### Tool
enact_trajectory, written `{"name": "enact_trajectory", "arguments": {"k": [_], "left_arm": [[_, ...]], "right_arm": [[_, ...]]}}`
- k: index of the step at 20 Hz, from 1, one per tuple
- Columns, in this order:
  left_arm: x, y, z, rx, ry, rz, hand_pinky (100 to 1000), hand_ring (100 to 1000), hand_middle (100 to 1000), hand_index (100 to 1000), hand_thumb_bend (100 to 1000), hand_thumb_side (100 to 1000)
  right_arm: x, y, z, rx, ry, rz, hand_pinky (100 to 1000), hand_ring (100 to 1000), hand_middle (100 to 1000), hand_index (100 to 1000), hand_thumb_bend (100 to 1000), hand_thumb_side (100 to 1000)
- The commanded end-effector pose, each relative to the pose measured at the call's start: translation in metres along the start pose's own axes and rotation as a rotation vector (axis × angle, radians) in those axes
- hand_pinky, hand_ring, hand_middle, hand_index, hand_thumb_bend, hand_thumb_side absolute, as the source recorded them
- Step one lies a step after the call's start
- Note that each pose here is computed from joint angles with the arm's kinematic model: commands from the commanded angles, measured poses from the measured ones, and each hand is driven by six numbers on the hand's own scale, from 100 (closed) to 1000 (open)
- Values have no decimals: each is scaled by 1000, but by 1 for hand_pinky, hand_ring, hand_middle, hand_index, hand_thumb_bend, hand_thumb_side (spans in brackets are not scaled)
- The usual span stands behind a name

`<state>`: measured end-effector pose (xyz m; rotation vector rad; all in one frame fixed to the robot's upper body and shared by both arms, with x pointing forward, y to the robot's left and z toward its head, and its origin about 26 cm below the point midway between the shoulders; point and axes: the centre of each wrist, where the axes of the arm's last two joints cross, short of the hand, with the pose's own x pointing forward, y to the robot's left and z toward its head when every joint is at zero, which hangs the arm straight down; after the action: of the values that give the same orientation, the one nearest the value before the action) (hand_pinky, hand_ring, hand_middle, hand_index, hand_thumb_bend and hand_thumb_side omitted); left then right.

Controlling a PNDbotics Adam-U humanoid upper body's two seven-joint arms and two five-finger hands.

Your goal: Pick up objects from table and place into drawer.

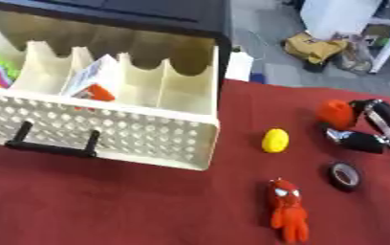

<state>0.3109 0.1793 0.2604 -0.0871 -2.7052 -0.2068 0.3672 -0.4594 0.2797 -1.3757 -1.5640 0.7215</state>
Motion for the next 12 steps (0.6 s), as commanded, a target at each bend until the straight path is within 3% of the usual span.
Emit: {"name": "enact_trajectory", "arguments": {"k": [1, 12], "left_arm": [[4, 3, -3, 5, -17, -7, 380, 422, 446, 853, 132, 1000], [3, 4, -1, 10, -2, -6, 381, 425, 448, 852, 135, 1000]], "right_arm": [[4, -20, -3, -39, -24, 12, 825, 814, 430, 720, 288, 591], [22, -29, -1, -101, -90, -1, 812, 789, 384, 681, 153, 561]]}}
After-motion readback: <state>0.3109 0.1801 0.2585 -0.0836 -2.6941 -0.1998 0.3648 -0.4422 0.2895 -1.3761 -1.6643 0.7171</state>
